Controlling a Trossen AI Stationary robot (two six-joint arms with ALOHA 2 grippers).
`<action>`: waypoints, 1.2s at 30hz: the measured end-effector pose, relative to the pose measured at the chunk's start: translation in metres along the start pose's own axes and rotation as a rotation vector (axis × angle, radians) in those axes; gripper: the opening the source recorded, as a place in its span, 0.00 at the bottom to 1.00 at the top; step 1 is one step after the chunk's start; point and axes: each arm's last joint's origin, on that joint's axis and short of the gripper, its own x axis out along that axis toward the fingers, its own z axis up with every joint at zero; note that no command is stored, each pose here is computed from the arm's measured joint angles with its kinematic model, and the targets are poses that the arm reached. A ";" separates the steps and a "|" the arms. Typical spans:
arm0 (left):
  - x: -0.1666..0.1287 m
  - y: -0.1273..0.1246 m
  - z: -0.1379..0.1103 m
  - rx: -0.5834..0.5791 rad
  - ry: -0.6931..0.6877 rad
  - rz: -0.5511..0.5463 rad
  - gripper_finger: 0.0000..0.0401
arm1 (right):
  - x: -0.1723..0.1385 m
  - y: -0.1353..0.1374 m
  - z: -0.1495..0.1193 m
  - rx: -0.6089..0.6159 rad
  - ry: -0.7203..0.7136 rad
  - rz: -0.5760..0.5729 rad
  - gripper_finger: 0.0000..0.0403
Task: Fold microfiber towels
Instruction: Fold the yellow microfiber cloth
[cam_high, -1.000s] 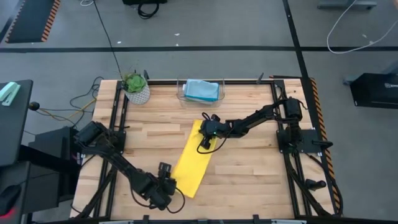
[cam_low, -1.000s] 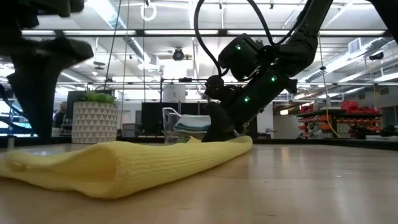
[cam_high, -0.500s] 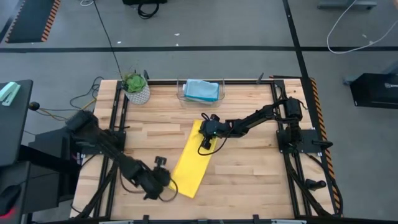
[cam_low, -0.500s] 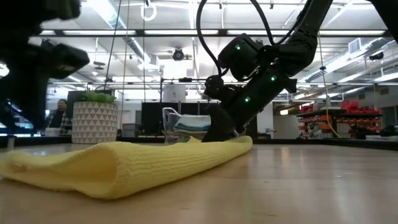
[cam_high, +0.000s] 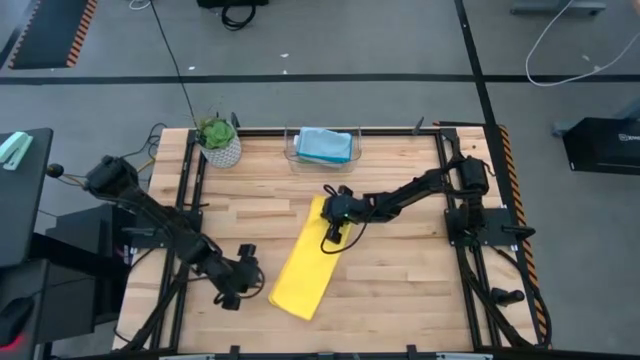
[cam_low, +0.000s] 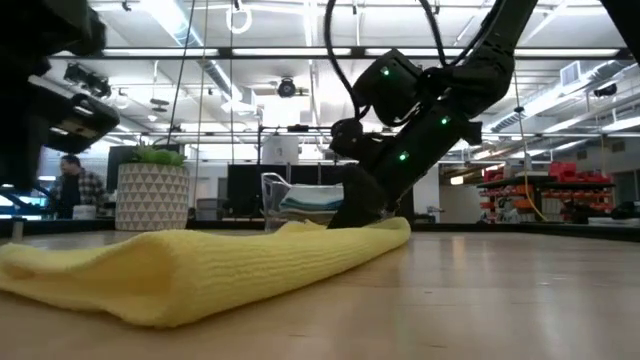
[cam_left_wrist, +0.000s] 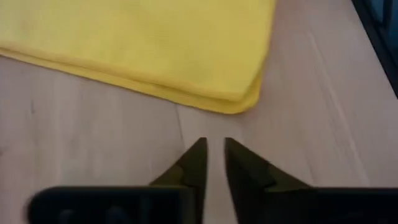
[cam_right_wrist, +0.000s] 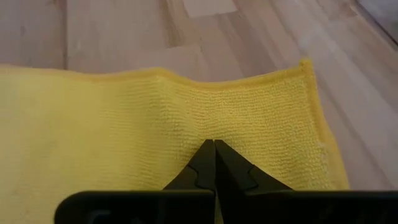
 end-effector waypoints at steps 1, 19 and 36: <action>0.001 0.000 0.002 -0.008 0.003 -0.004 0.19 | -0.003 0.001 0.002 -0.002 -0.002 0.003 0.02; 0.033 -0.016 0.006 0.339 -0.073 -0.039 0.54 | -0.023 0.004 0.016 -0.076 -0.041 0.013 0.02; 0.064 -0.019 0.010 0.399 0.004 -0.019 0.30 | -0.036 0.012 0.024 -0.143 -0.076 0.032 0.02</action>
